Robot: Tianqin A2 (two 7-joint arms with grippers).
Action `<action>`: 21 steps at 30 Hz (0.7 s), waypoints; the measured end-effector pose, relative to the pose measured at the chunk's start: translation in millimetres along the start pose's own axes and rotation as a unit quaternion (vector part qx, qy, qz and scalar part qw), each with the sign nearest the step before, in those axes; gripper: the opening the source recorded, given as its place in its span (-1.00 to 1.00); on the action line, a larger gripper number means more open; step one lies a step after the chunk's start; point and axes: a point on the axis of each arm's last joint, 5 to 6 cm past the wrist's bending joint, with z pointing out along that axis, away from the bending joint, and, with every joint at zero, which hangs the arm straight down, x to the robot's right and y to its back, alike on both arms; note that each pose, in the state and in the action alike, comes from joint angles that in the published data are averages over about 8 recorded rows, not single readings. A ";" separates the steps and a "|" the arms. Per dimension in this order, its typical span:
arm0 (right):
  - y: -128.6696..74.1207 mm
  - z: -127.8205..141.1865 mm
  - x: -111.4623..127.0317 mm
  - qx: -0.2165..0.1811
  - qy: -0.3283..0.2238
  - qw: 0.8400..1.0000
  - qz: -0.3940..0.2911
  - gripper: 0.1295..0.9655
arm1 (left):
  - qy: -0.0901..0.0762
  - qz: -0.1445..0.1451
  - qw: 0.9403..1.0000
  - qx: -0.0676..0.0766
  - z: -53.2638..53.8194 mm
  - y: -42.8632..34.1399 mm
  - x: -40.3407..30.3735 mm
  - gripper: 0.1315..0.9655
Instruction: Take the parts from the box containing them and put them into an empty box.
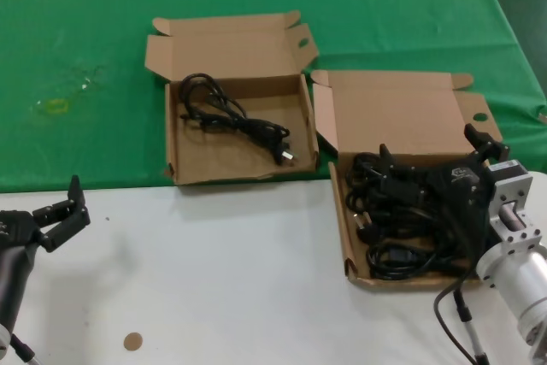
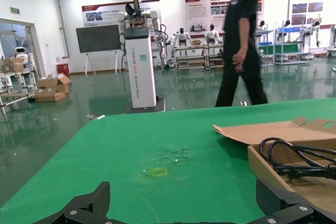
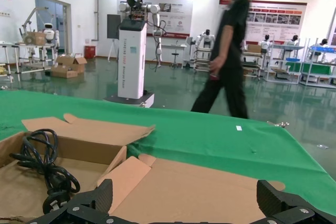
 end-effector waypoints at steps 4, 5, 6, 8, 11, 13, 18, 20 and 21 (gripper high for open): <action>0.0 0.0 0.0 0.000 0.000 1.000 0.000 1.00 | 0.000 0.000 1.000 0.000 0.0 0.0 0.0 1.00; 0.0 0.0 0.0 0.000 0.000 1.000 0.000 1.00 | 0.000 0.000 1.000 0.000 0.0 0.0 0.0 1.00; 0.0 0.0 0.0 0.000 0.000 1.000 0.000 1.00 | 0.000 0.000 1.000 0.000 0.0 0.0 0.0 1.00; 0.0 0.0 0.0 0.000 0.000 1.000 0.000 1.00 | 0.000 0.000 1.000 0.000 0.0 0.0 0.0 1.00; 0.0 0.0 0.0 0.000 0.000 1.000 0.000 1.00 | 0.000 0.000 1.000 0.000 0.0 0.0 0.0 1.00; 0.0 0.0 0.0 0.000 0.000 1.000 0.000 1.00 | 0.000 0.000 1.000 0.000 0.0 0.0 0.0 1.00; 0.0 0.0 0.0 0.000 0.000 1.000 0.000 1.00 | 0.000 0.000 1.000 0.000 0.0 0.0 0.0 1.00; 0.0 0.0 0.0 0.000 0.000 1.000 0.000 1.00 | 0.000 0.000 1.000 0.000 0.0 0.0 0.0 1.00; 0.0 0.0 0.0 0.000 0.000 1.000 0.000 1.00 | 0.000 0.000 1.000 0.000 0.0 0.0 0.0 1.00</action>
